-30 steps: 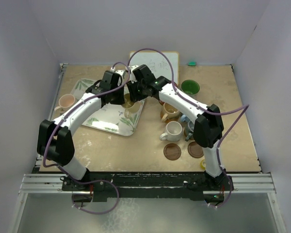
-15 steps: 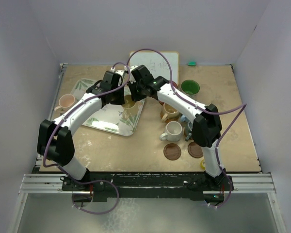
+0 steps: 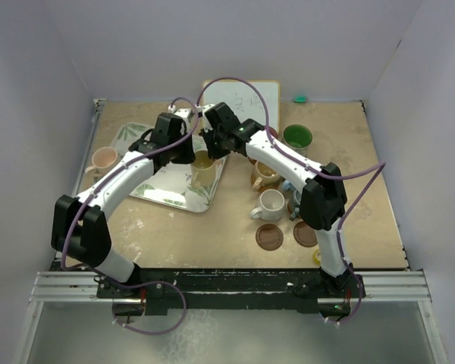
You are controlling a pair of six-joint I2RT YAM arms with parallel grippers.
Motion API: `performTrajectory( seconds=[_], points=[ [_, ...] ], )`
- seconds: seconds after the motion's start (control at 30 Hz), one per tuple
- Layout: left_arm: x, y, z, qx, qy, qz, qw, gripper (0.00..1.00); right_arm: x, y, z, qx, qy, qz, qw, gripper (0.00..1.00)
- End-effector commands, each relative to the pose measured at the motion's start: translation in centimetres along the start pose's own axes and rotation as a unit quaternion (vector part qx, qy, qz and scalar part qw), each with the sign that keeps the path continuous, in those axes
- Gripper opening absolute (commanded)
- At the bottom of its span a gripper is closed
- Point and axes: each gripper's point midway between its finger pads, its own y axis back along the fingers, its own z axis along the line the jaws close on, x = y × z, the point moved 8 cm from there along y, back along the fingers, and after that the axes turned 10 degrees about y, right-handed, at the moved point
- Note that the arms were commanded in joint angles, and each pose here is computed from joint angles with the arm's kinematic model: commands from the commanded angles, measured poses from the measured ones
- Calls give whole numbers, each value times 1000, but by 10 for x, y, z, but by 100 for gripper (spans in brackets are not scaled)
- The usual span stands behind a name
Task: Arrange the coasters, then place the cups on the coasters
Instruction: Place the cup on the coaster.
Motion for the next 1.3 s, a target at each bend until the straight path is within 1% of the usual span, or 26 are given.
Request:
performTrajectory(
  seconds=[0.0, 0.17, 0.37, 0.5, 0.57, 0.67, 0.77, 0.87, 0.93, 1.1, 1.2, 1.27],
  points=[
    [-25, 29, -34, 119, -24, -67, 990, 5, -12, 0, -1, -9, 7, -25, 1000, 0],
    [-20, 27, -34, 132, -27, -58, 989, 11, -9, -6, 0, -17, 7, -22, 1000, 0],
    [-18, 30, -29, 129, -35, -58, 989, 18, -9, -6, -1, -14, 9, -24, 1000, 0],
    [-17, 36, -23, 127, -53, -58, 989, 25, -14, 4, -9, -11, 7, -33, 999, 0],
    [-18, 42, -21, 134, -76, -57, 986, 28, -15, 12, -14, -7, 7, -39, 999, 0],
    [-19, 50, -16, 131, -110, -56, 984, 34, -16, 32, -20, -8, 8, -57, 998, 0],
    [-20, 57, -11, 127, -139, -50, 981, 36, -15, 53, -22, -12, 13, -77, 997, 0],
    [-23, 65, -8, 125, -171, -48, 976, 38, -6, 73, -24, -6, 14, -83, 996, 0],
    [-26, 70, -6, 114, -189, -55, 974, 41, 4, 85, -25, -1, 15, -80, 997, 0],
    [-36, 80, -1, 87, -221, -87, 968, 53, 34, 129, -33, 12, 15, -99, 995, 0],
    [-45, 82, 1, 74, -228, -105, 965, 56, 54, 162, -45, 19, 3, -121, 993, 0],
    [-48, 81, 4, 70, -229, -111, 965, 57, 76, 174, -50, 18, -3, -118, 993, 0]
  ],
)
